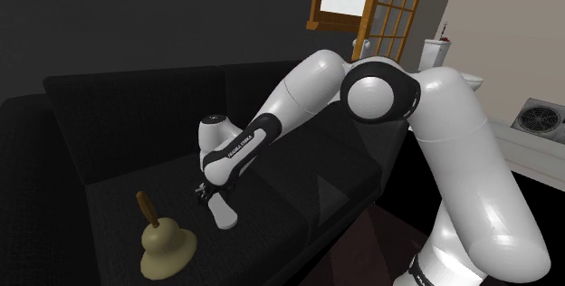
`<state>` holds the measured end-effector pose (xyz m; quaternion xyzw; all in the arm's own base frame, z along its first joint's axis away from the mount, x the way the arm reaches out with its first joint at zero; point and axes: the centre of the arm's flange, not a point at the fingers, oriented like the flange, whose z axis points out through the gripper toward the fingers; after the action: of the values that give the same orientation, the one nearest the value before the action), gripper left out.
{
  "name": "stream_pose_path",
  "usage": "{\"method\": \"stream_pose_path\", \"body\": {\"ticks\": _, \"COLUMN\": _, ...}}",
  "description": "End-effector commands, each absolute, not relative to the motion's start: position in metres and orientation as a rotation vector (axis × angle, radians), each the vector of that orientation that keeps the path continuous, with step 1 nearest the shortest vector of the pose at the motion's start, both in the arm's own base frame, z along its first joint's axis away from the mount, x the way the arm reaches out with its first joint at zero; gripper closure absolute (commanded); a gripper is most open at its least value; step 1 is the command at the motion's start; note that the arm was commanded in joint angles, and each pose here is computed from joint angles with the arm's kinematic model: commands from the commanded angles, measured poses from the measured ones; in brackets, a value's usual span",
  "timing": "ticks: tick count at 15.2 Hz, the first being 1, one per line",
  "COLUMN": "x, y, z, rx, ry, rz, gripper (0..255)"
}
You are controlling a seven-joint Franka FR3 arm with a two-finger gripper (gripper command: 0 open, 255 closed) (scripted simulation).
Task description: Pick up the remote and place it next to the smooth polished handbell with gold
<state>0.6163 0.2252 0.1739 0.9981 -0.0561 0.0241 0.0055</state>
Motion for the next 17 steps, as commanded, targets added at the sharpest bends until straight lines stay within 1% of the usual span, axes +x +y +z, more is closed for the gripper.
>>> {"method": "stream_pose_path", "body": {"ticks": 1, "x": 0.616, "y": 0.225, "z": 0.174, "rx": 3.125, "ry": -0.176, "rz": 0.076, "gripper": 255}}
{"method": "stream_pose_path", "body": {"ticks": 2, "x": 0.616, "y": 0.225, "z": 0.174, "rx": 3.125, "ry": -0.176, "rz": 0.076, "gripper": 255}}
{"method": "stream_pose_path", "body": {"ticks": 3, "x": 0.616, "y": 0.225, "z": 0.174, "rx": 3.125, "ry": -0.176, "rz": 0.076, "gripper": 0}}
{"method": "stream_pose_path", "body": {"ticks": 8, "x": 0.616, "y": 0.225, "z": 0.174, "rx": 3.125, "ry": -0.176, "rz": 0.076, "gripper": 0}}
{"method": "stream_pose_path", "body": {"ticks": 12, "x": 0.614, "y": 0.226, "z": 0.224, "rx": 3.125, "ry": -0.176, "rz": 0.076, "gripper": 0}}
{"method": "stream_pose_path", "body": {"ticks": 17, "x": 0.614, "y": 0.226, "z": 0.224, "rx": 3.125, "ry": -0.176, "rz": 0.076, "gripper": 0}}
